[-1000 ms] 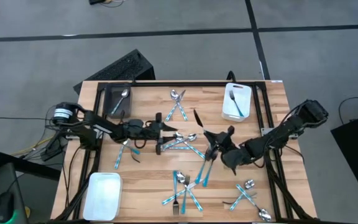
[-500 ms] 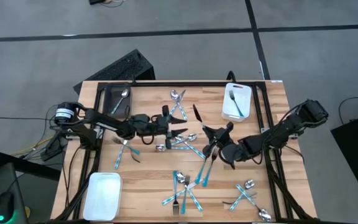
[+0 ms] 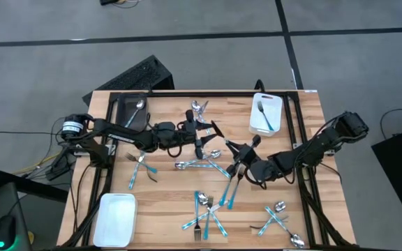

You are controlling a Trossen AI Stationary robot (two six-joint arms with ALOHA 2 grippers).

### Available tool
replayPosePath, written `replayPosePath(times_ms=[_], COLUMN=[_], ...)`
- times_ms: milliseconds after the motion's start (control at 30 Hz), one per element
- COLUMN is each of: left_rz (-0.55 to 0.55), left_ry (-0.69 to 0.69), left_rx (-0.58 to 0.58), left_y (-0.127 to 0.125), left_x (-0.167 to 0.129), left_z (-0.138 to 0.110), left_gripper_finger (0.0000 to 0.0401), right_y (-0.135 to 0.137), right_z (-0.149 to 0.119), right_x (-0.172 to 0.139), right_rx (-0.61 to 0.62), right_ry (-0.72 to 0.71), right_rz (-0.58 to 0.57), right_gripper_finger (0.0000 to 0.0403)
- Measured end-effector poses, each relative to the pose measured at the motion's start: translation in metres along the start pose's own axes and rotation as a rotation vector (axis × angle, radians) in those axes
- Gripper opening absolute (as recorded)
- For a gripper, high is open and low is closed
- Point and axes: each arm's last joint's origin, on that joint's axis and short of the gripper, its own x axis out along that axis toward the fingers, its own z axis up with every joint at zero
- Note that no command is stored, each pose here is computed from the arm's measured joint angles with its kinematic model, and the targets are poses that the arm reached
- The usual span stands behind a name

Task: Sort silverware by color (type)
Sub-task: Put the light blue table knife into the bottom white bin

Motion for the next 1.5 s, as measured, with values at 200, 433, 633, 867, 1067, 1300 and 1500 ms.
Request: replayPosePath(times_ms=[200,433,633,867,1067,1300,1500], left_rz=[0.021,-0.019,-0.067,-0.088,-0.032,0.000,0.048], left_ry=[0.001,-0.009,-0.004,0.141,0.405,0.568,0.622], left_rx=[-0.056,-0.085,-0.057,0.030,0.054,-0.146,-0.333], left_y=[0.010,0.018,0.017,0.018,0.026,0.040,0.054], left_x=[0.002,0.003,0.003,-0.007,-0.059,-0.149,-0.205], left_z=[-0.001,-0.001,-0.001,0.000,0.033,0.094,0.141], left_gripper_finger=[0.0122,0.0075,0.0025,0.0001,0.0000,0.0000,0.0000], right_y=[-0.003,-0.004,-0.004,0.000,-0.002,-0.007,-0.014], right_z=[0.000,0.000,0.000,0.000,0.000,-0.007,-0.008], right_x=[0.005,0.008,0.007,0.007,0.009,0.015,0.026], right_rx=[-0.063,-0.177,-0.180,-0.125,-0.003,0.057,0.119], right_ry=[0.003,0.007,0.009,0.018,0.025,0.073,0.095], right_rz=[-0.022,-0.031,-0.030,0.106,0.092,0.056,0.027], right_gripper_finger=[0.0042,0.0043,0.0043,0.0058,0.0073,0.0075,0.0075])
